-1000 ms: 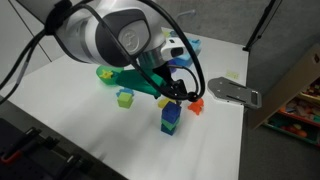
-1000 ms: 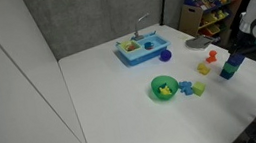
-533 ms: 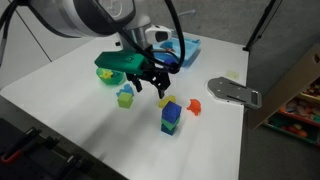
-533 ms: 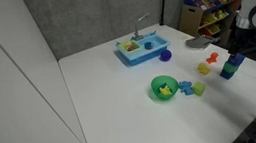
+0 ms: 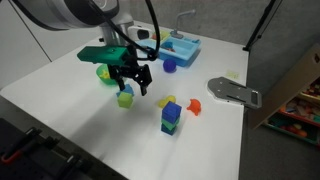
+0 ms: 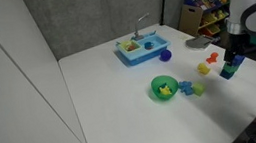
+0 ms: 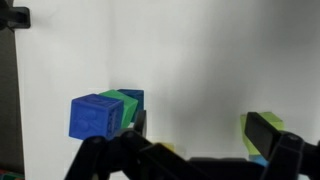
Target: Pick up the green block and stack it on the navy blue block, pick up the neon blue block and stack it on the green block, Pick up the orange toy and stack it on the neon blue block, pick up the light green block and stack it on the neon blue block top
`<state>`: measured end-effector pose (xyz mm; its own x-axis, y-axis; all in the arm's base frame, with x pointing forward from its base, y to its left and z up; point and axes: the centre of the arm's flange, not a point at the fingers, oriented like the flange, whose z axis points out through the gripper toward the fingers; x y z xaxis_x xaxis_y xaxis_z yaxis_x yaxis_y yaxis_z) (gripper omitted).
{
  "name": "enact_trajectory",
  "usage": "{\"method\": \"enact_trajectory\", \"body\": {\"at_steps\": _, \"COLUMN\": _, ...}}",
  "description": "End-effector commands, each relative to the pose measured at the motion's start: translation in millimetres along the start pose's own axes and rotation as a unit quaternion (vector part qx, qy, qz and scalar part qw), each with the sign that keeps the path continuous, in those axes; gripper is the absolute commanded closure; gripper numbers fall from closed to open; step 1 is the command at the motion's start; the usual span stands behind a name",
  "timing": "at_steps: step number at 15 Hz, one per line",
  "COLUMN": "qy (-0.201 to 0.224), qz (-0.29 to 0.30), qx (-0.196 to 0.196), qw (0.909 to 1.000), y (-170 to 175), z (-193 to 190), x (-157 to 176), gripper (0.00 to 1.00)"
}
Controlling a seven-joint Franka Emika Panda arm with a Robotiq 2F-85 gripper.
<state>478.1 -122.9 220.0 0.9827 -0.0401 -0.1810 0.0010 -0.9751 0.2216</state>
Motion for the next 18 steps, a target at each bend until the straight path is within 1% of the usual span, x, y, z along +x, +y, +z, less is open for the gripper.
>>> {"method": "enact_trajectory", "body": {"at_steps": 1, "qy": -0.006, "qz": -0.016, "qx": 0.012, "qw": 0.9998, "y": -24, "z": 7, "x": 2, "gripper": 0.0}}
{"method": "enact_trajectory", "body": {"at_steps": 4, "qy": 0.006, "qz": -0.041, "qx": 0.022, "qw": 0.9989, "y": -46, "z": 29, "x": 14, "gripper": 0.0}}
{"method": "enact_trajectory", "body": {"at_steps": 8, "qy": 0.025, "qz": -0.085, "qx": 0.041, "qw": 0.9952, "y": -69, "z": 62, "x": 29, "gripper": 0.0}}
{"method": "enact_trajectory", "body": {"at_steps": 12, "qy": 0.044, "qz": -0.126, "qx": 0.065, "qw": 0.9889, "y": -80, "z": 87, "x": 37, "gripper": 0.0}}
{"method": "enact_trajectory", "body": {"at_steps": 15, "qy": 0.058, "qz": -0.146, "qx": 0.09, "qw": 0.9836, "y": -84, "z": 97, "x": 40, "gripper": 0.0}}
{"method": "enact_trajectory", "body": {"at_steps": 18, "qy": 0.068, "qz": -0.157, "qx": 0.099, "qw": 0.9802, "y": -87, "z": 103, "x": 43, "gripper": 0.0}}
